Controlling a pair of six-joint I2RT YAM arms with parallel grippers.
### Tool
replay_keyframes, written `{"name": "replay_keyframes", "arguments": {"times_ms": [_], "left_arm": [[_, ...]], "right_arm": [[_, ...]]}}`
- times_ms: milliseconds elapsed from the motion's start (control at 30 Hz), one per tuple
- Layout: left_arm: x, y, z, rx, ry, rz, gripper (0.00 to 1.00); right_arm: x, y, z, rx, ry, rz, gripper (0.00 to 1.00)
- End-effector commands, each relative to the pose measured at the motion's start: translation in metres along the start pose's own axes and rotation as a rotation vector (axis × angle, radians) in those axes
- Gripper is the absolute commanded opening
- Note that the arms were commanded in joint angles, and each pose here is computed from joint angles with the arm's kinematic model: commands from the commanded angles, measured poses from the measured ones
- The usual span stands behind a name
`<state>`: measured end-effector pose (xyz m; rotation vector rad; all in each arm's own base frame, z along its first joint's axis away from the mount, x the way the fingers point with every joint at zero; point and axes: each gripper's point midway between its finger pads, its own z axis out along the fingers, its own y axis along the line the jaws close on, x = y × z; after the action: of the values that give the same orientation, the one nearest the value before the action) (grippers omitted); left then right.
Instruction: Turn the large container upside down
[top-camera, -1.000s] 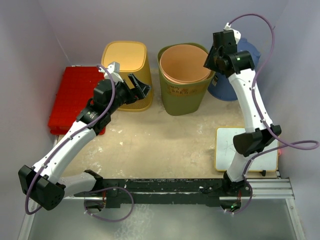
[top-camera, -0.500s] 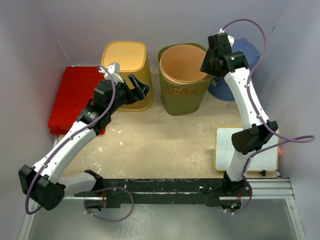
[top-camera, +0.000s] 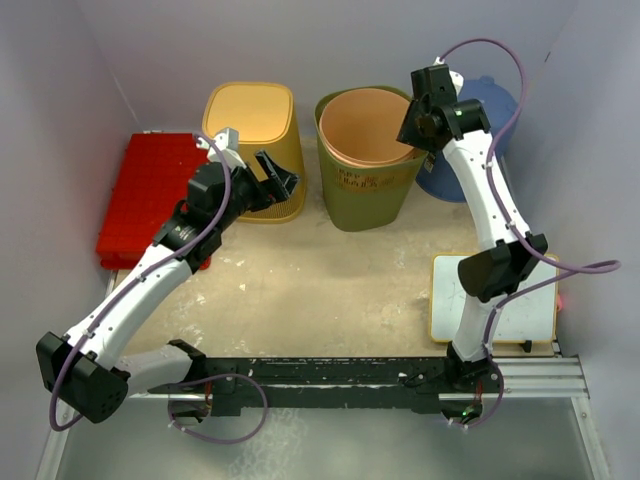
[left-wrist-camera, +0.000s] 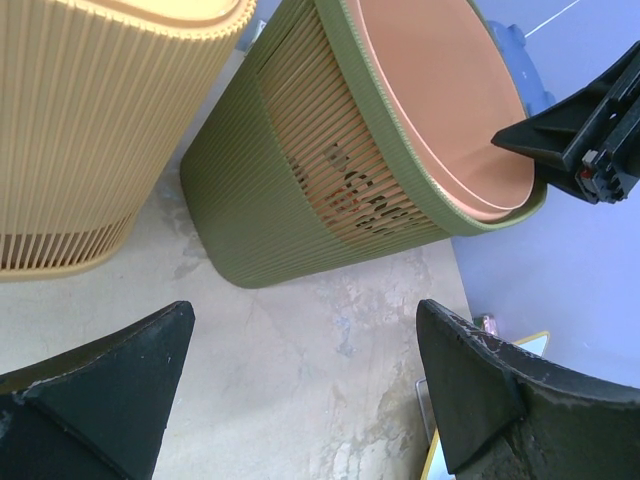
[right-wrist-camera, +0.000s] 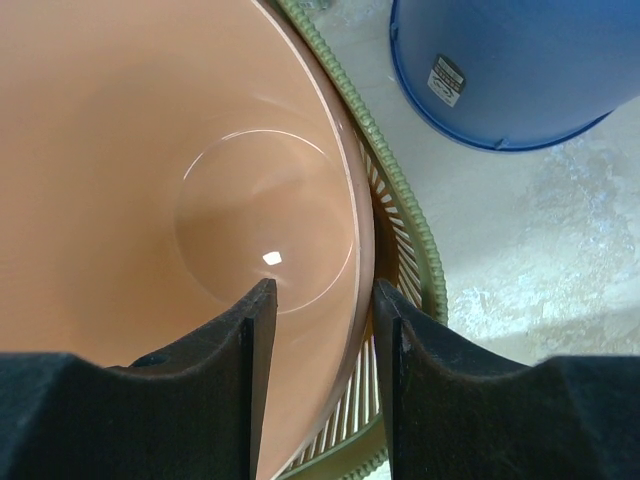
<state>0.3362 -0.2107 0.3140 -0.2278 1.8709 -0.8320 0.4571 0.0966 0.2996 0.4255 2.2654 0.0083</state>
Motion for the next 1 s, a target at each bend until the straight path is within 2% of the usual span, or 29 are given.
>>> {"name": "replay_keyframes", "arguments": {"times_ms": [0, 67, 133, 300, 467, 767, 967], "left_arm": [[-0.013, -0.006, -0.009, 0.022, -0.052, 0.019, 0.89], [-0.012, -0.005, -0.009, 0.018, -0.054, 0.020, 0.89], [-0.013, -0.004, -0.011, 0.015, -0.058, 0.020, 0.89], [-0.013, -0.003, -0.011, 0.011, -0.061, 0.019, 0.89], [-0.011, -0.003, -0.008, 0.012, -0.058, 0.016, 0.89], [-0.007, -0.004, -0.004, 0.022, -0.040, 0.009, 0.89], [-0.005, -0.007, -0.003, 0.038, -0.031, 0.007, 0.89]], "right_arm": [[0.027, -0.003, 0.023, 0.021, 0.115, 0.004, 0.45], [0.029, -0.003, 0.026, 0.016, 0.127, 0.011, 0.42], [0.026, -0.002, 0.025, 0.007, 0.119, 0.022, 0.35], [0.006, 0.006, 0.007, -0.062, 0.044, 0.046, 0.00], [-0.022, 0.020, -0.016, -0.145, -0.038, 0.078, 0.00], [-0.105, 0.036, -0.094, -0.324, -0.340, 0.204, 0.00], [-0.137, 0.032, -0.144, -0.398, -0.486, 0.269, 0.00]]}}
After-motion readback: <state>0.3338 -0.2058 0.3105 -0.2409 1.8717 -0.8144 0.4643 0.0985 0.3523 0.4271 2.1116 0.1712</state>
